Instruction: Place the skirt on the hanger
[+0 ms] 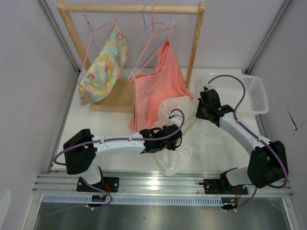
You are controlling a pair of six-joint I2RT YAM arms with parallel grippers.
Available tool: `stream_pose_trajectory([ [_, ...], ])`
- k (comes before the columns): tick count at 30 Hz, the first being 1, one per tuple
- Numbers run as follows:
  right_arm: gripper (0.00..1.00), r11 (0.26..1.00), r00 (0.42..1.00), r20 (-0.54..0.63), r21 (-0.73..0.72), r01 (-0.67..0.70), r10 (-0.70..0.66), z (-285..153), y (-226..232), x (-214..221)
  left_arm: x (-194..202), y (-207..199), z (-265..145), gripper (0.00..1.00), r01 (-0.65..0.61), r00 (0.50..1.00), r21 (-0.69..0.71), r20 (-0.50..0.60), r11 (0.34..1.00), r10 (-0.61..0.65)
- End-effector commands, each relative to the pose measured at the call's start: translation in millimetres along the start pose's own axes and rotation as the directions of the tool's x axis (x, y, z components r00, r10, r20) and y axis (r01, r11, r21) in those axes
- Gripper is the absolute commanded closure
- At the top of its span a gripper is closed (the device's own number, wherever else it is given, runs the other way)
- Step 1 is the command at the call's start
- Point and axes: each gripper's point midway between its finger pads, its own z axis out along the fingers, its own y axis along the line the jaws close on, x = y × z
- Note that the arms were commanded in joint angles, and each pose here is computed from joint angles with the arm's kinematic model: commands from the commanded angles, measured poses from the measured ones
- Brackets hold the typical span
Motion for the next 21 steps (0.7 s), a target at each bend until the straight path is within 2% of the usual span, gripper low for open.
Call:
stream_pose_trajectory([
  [1,0.98,1.0,0.999,0.048,-0.028,-0.003,0.005,-8.8,7.9,-17.4,-5.3,-1.8,9.3,0.67,0.022,1.0,-0.032,0.01,0.999,-0.022],
  [6,0.98,0.999,0.999,0.034,-0.036,0.007,-0.005,-6.7,10.8,-14.4,2.4,6.0,22.6,0.68,-0.003,1.0,-0.085,-0.022,0.996,0.001],
  [11,0.99,0.999,1.0,0.027,-0.037,0.011,-0.011,-7.0,11.0,-11.9,0.2,22.4,17.8,0.65,-0.019,1.0,-0.152,0.005,0.988,0.02],
  [19,0.99,0.999,1.0,0.021,-0.035,0.002,-0.002,-5.7,10.2,-6.8,6.0,23.6,18.8,0.65,-0.057,0.998,-0.147,-0.017,0.987,0.055],
  [21,0.99,0.999,1.0,0.02,-0.034,0.001,0.0,-5.7,9.6,-5.3,1.2,22.5,14.3,0.64,-0.042,0.999,-0.138,0.006,0.989,0.044],
])
